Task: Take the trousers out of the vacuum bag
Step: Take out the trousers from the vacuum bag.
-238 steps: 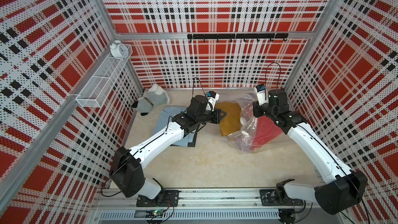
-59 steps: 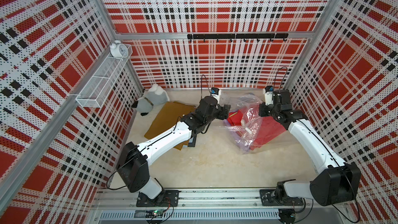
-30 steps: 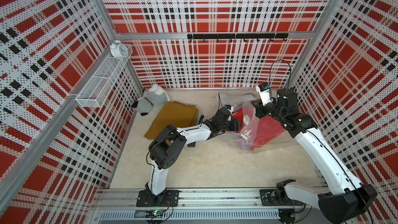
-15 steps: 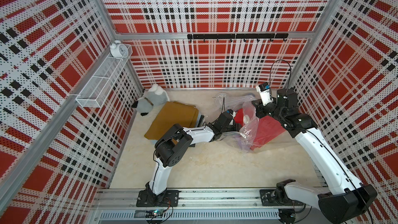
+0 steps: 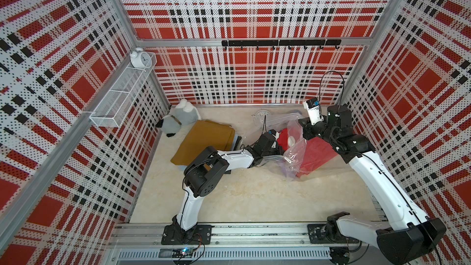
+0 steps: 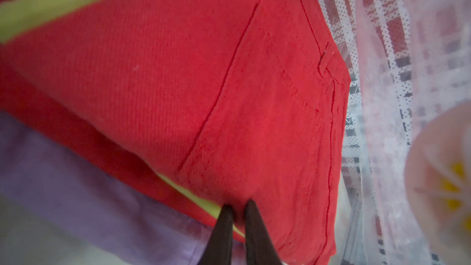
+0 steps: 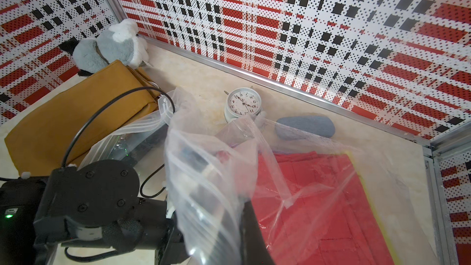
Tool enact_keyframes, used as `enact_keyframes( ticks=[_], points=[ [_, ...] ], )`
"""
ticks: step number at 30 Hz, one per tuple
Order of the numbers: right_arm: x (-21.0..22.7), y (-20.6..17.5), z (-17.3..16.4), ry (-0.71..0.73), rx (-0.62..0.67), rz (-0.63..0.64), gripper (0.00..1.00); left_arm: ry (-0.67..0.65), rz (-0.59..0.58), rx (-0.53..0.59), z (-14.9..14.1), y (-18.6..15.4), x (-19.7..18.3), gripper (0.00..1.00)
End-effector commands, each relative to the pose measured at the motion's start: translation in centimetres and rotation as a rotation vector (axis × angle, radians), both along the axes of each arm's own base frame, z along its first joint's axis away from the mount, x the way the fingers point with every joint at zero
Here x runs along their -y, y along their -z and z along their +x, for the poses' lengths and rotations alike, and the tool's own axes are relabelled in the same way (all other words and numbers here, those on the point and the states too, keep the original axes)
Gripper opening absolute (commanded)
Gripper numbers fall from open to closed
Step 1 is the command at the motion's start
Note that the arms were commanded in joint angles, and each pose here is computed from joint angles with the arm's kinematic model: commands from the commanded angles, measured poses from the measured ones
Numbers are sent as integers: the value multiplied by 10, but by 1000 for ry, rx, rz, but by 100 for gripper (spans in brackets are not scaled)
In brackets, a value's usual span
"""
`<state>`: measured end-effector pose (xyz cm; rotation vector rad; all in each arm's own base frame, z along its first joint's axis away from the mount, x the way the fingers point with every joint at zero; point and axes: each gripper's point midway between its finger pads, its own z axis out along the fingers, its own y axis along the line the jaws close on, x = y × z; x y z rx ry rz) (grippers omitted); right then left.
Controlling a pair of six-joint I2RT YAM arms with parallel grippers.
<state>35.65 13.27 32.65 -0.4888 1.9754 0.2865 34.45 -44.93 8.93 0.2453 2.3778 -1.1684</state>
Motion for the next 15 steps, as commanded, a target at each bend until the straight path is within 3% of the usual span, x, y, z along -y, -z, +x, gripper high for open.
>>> enact_keyframes(
  ticks=[1, 3, 15],
  points=[
    [1, -16, -4, 5, 61, 6, 0, 12, -40, 35, 4, -15, 6, 4],
    [2, -16, -5, 8, 65, 4, 0, 4, -42, 44, 5, -20, 4, 0],
    [3, -11, -3, 16, 62, 5, 0, -73, -29, 174, 29, -84, -28, 0]
  ],
)
